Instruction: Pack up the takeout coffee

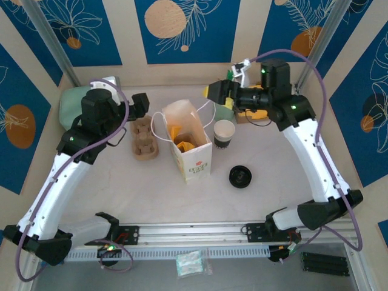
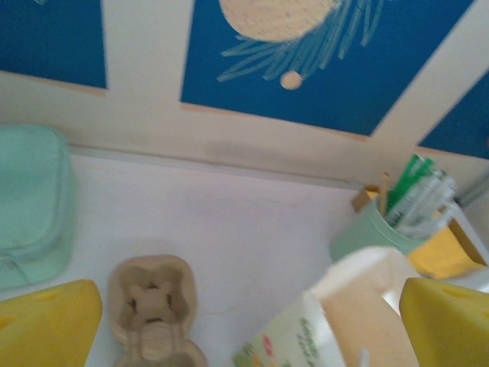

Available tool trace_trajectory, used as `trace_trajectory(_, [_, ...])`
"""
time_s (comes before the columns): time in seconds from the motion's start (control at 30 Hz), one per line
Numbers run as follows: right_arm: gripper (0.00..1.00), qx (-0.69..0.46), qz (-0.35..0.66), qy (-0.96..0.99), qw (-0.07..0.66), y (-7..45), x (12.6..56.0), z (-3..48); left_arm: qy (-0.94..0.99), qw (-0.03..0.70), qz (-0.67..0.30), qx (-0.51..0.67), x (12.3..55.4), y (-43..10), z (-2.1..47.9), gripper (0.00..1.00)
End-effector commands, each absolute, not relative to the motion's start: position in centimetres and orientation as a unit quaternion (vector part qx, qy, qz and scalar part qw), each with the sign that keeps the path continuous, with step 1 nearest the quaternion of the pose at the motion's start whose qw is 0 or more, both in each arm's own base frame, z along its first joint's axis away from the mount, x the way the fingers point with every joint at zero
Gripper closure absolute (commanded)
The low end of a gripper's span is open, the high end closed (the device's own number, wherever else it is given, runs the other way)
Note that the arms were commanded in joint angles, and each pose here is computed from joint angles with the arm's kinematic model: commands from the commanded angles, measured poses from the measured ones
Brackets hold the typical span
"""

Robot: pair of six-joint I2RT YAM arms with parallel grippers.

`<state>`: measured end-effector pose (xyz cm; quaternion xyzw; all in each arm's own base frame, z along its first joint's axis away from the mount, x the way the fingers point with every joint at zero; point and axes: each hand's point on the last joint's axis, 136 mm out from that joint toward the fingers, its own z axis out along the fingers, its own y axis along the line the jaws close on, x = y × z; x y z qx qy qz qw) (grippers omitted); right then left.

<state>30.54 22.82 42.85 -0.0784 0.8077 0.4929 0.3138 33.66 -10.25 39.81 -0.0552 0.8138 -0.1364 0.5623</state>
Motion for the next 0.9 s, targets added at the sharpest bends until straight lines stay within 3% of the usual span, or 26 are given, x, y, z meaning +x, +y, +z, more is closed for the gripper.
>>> trace_trajectory(0.0, [0.01, -0.048, 0.428, 0.832, 0.35, 19.3, 31.0, 41.3, 0.798, 0.596, -0.072, -0.063, 34.5, -7.2, 40.3, 0.01])
trace_trajectory(0.47, [0.01, 0.145, 0.161, 0.865, 0.453, 3.5, 35.9, 27.4, 0.795, 0.6, 0.043, -0.077, 35.5, -1.5, 31.9, 0.0])
trace_trajectory(0.87, [0.01, 0.159, 0.057, 0.856, 0.489, -2.0, 36.2, 20.8, 0.802, 0.592, 0.076, -0.027, 35.5, -1.3, 22.9, 0.01])
